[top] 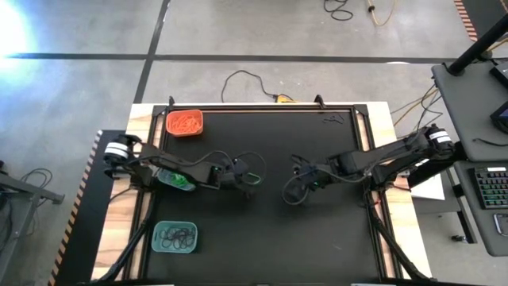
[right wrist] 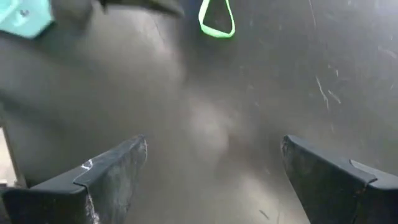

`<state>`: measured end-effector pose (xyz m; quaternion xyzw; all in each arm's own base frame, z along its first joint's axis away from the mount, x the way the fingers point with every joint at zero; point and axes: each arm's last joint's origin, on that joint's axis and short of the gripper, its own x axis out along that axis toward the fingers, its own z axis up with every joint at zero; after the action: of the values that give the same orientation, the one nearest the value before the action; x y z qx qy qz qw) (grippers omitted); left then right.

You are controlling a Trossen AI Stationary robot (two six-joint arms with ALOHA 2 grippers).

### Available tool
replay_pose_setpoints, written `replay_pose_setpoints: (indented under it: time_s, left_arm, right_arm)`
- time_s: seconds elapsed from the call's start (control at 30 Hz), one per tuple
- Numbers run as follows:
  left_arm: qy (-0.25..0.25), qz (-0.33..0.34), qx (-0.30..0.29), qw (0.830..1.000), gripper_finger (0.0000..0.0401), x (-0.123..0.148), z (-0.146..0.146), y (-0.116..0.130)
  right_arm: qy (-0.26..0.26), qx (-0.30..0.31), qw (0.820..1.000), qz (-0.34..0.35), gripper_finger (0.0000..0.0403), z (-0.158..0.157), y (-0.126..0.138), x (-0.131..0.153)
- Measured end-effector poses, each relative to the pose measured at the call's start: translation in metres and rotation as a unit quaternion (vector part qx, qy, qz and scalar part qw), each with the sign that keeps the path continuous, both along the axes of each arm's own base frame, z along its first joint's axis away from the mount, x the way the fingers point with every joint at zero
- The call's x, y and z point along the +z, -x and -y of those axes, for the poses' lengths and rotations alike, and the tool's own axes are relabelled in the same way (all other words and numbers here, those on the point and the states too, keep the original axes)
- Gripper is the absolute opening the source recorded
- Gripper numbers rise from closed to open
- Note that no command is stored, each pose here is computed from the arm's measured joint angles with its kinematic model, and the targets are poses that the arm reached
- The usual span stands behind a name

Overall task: Sort rubber bands into baskets
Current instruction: Put the green rubber band into the blue bin

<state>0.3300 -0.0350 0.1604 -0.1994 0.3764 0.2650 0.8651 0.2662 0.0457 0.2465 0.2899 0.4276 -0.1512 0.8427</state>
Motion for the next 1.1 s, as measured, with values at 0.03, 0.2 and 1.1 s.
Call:
replay_pose_setpoints:
  time_s: [0.03,0.2,1.1]
  left_arm:
    - [-0.003,-0.007,-0.005,1.0,0.0232,-0.003,0.0,-0.001]
    - [-0.026,-0.023,-0.032,0.999,0.0233,-0.007,0.0,0.0]
    - [-0.058,-0.059,-0.138,0.987,0.0175,-0.046,-0.012,-0.026]
  right_arm:
    - [0.003,-0.002,1.0,0.005,0.0359,0.0,-0.001,0.003]
    - [0.051,-0.036,0.997,0.044,0.0359,-0.004,-0.006,0.023]
    - [0.122,-0.157,0.979,0.05,0.0359,-0.035,-0.003,0.013]
